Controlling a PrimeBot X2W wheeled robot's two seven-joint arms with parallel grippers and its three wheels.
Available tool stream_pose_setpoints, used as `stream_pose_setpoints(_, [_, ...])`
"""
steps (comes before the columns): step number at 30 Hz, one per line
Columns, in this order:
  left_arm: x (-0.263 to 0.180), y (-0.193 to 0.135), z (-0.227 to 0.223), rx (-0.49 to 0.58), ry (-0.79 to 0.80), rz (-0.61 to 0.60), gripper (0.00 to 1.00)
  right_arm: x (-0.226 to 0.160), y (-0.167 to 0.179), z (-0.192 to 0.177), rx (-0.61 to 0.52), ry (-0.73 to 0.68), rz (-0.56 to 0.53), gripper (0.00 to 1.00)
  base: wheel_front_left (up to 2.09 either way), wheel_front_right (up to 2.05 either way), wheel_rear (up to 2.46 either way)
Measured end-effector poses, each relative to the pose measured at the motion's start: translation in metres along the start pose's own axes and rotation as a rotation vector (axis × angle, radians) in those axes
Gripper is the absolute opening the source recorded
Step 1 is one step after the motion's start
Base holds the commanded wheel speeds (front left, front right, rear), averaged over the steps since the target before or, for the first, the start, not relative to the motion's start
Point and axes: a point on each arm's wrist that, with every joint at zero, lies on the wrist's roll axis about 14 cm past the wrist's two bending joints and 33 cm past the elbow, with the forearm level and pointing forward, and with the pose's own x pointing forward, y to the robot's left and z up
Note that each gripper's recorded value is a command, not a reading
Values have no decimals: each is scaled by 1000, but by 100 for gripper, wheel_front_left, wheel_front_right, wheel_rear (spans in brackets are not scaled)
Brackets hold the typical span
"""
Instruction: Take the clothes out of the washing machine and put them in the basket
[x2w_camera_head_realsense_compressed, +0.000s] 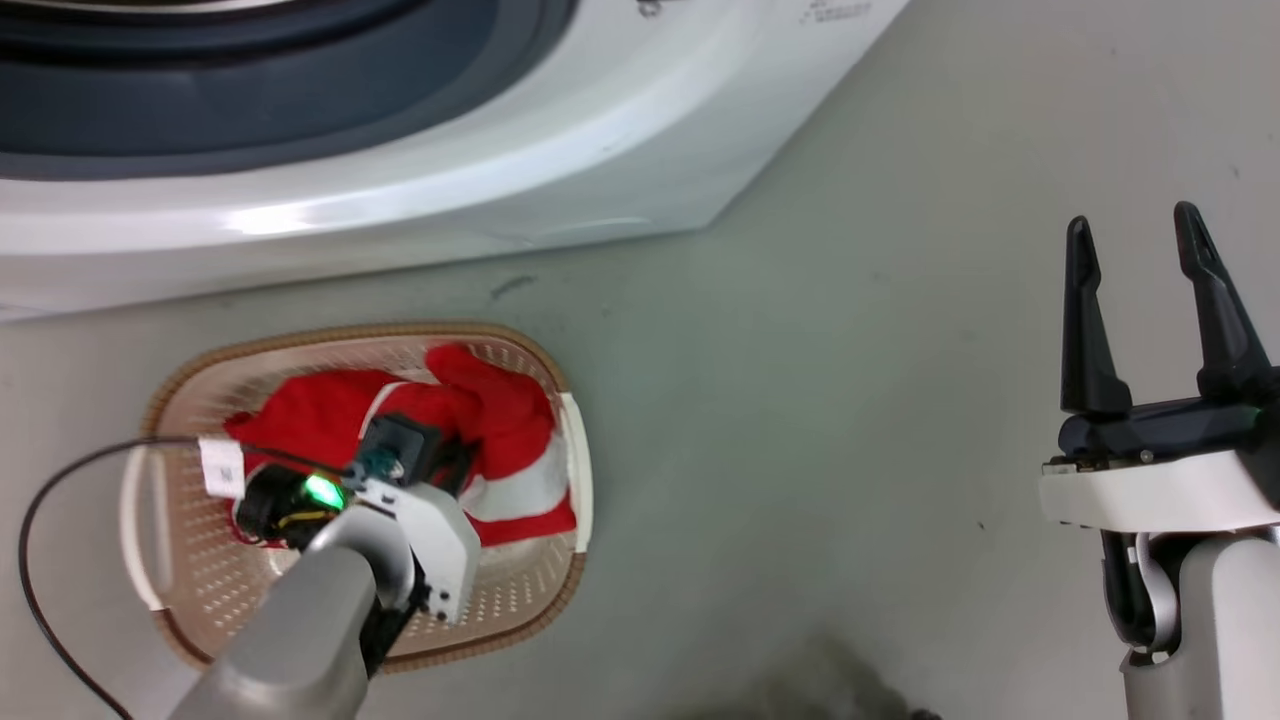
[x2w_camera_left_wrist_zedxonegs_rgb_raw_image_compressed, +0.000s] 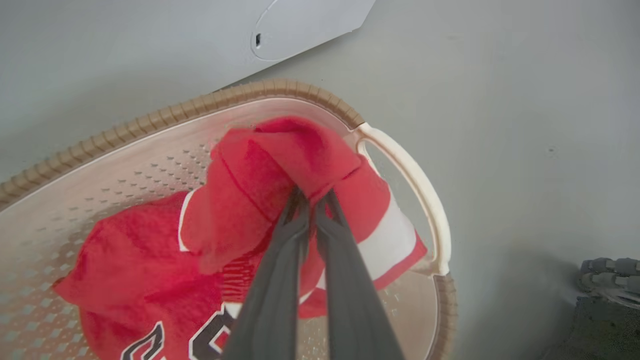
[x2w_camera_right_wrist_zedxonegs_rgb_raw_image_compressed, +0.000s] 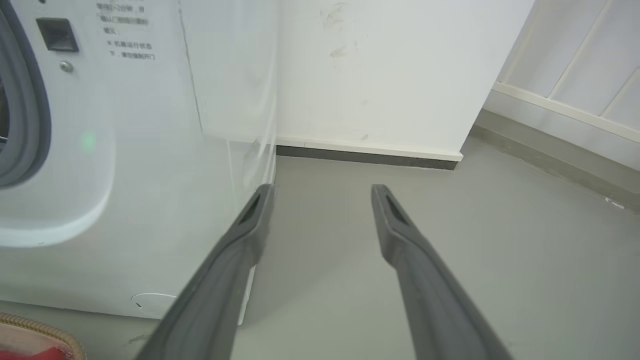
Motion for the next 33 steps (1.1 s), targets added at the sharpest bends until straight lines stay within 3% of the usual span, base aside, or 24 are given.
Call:
stream_pose_setpoints(13, [66, 15, -45, -85, 142, 8, 0, 3, -20, -46, -50, 117, -48, 100, 0, 0, 0])
stream_pose_setpoints(24, [70, 19, -73, -100, 234, 31, 0, 8, -17, -55, -59, 131, -37, 100, 0, 0, 0])
stream_pose_setpoints(25, [70, 19, -73, -100, 234, 31, 87, 8, -17, -55, -59, 131, -37, 100, 0, 0, 0])
stream_pose_setpoints(26, [71, 19, -65, -98, 208, 34, 100, 8, -17, -53, -59, 127, -37, 100, 0, 0, 0])
stream_pose_setpoints(33, [59, 13, -33, -86, 117, 40, 100, 8, -18, -33, -56, 78, -40, 100, 0, 0, 0])
